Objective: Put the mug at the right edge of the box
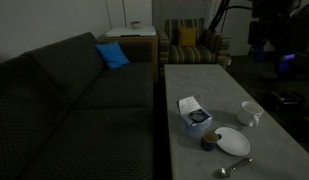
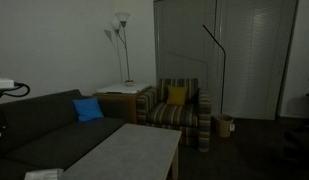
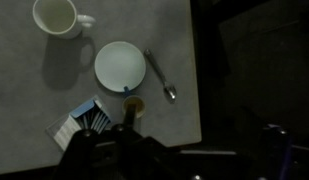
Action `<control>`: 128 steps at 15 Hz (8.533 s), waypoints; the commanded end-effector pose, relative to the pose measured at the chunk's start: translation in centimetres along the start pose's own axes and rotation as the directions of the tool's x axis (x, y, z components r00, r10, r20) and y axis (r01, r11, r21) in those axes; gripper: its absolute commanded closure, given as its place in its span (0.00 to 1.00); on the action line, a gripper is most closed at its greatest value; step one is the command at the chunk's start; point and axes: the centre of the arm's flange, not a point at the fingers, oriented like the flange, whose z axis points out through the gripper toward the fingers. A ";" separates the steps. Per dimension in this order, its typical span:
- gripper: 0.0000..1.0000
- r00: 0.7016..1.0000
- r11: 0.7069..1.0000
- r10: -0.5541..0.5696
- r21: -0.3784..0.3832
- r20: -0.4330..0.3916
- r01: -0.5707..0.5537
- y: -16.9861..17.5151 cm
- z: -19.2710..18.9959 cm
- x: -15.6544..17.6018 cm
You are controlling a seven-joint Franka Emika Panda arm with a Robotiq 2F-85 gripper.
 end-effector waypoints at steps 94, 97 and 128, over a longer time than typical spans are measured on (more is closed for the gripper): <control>0.00 0.686 0.724 -0.671 -0.051 -0.283 0.688 9.7 28.9 6.9; 0.00 0.710 0.753 -0.657 -0.167 -0.253 0.637 10.1 29.6 7.4; 0.00 0.462 0.468 -0.879 -0.037 -0.116 0.883 10.3 31.8 5.2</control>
